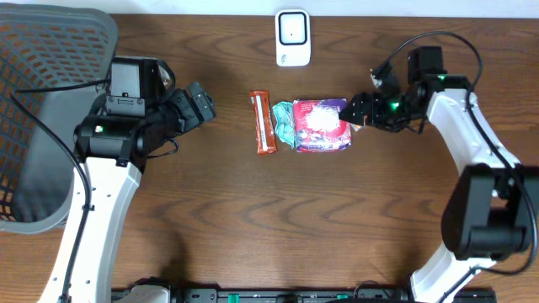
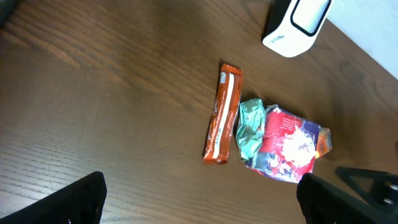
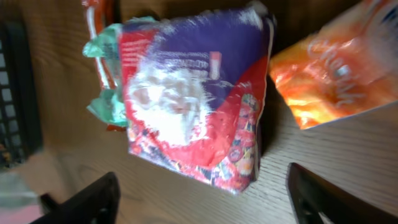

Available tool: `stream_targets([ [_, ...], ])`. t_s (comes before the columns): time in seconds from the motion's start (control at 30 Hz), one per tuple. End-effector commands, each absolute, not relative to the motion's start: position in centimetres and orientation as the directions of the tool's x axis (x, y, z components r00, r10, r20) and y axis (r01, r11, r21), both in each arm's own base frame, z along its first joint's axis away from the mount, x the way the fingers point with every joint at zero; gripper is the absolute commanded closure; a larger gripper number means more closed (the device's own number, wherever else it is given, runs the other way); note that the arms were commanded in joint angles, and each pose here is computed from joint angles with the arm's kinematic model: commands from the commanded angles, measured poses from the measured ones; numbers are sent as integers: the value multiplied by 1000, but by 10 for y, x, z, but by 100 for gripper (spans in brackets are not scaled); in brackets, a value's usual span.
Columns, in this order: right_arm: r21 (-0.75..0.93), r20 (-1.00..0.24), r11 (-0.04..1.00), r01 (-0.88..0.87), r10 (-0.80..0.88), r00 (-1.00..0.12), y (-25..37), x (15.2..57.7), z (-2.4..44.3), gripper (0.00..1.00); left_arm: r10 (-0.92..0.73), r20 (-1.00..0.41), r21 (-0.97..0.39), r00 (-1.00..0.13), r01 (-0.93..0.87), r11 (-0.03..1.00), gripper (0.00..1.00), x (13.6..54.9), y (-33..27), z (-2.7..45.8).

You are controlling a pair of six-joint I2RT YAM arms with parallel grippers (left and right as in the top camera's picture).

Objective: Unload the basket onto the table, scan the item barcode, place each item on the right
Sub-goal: 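Grasp the purple liner pack with the right gripper, then lift the purple pack toward the white scanner with the right gripper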

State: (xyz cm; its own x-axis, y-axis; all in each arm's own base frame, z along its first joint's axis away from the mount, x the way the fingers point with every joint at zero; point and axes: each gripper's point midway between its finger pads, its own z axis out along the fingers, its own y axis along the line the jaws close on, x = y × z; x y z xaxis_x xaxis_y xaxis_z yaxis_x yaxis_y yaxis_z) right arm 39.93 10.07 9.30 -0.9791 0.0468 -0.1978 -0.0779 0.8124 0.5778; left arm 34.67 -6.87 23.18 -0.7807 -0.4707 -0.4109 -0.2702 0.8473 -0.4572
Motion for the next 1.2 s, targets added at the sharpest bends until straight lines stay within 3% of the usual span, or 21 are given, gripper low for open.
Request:
stream_targets([
  [0.0, 666, -145, 741, -83, 20, -989, 117, 399, 78, 24, -475, -413, -461, -777, -272, 845, 2, 347, -67, 234],
  [0.17, 696, -98, 711, -97, -40, -994, 134, 395, 44, 24, -475, -413, -461, -777, -272, 845, 2, 347, -67, 234],
  [0.23, 698, -82, 711, -89, -45, -996, 136, 396, 29, 29, -475, -413, -461, -777, -272, 845, 2, 347, -67, 234],
  [0.27, 697, -81, 712, -88, -45, -996, 136, 397, 25, 38, -475, -413, -461, -777, -272, 845, 2, 347, -67, 234],
  [0.33, 691, -85, 717, -89, -42, -995, 134, 398, 23, 65, -475, -413, -461, -777, -272, 845, 2, 347, -67, 234],
  [0.43, 690, -95, 719, -76, -14, -995, 129, 405, 34, 85, -475, -413, -461, -777, -272, 845, 2, 347, -67, 234],
  [0.47, 688, -96, 722, -66, 0, -995, 126, 408, 40, 99, -475, -413, -461, -777, -272, 845, 2, 347, -67, 234],
  [0.6, 571, -128, 820, -43, 37, -991, 101, 420, 74, 99, -475, -413, -461, -777, -272, 845, 2, 347, -67, 234],
  [0.73, 263, -202, 965, 22, 78, -976, 62, 427, 114, 99, -475, -413, -461, -777, -272, 845, 2, 347, -67, 234],
  [0.8, 63, -263, 986, 155, 167, -950, 37, 428, 134, 99, -475, -413, -461, -777, -272, 845, 2, 347, -67, 234],
  [0.87, -142, -356, 950, 279, 214, -910, 16, 423, 157, 99, -475, -413, -461, -777, -272, 845, 2, 347, -67, 234],
  [1.0, -444, -486, 813, 376, 134, -863, 5, 412, 186, 99, -475, -413, -461, -777, -272, 845, 2, 347, -67, 234],
  [1.17, -585, -492, 741, 330, -2, -870, 40, 405, 169, 99, -475, -413, -461, -777, -272, 845, 2, 347, -67, 234],
])
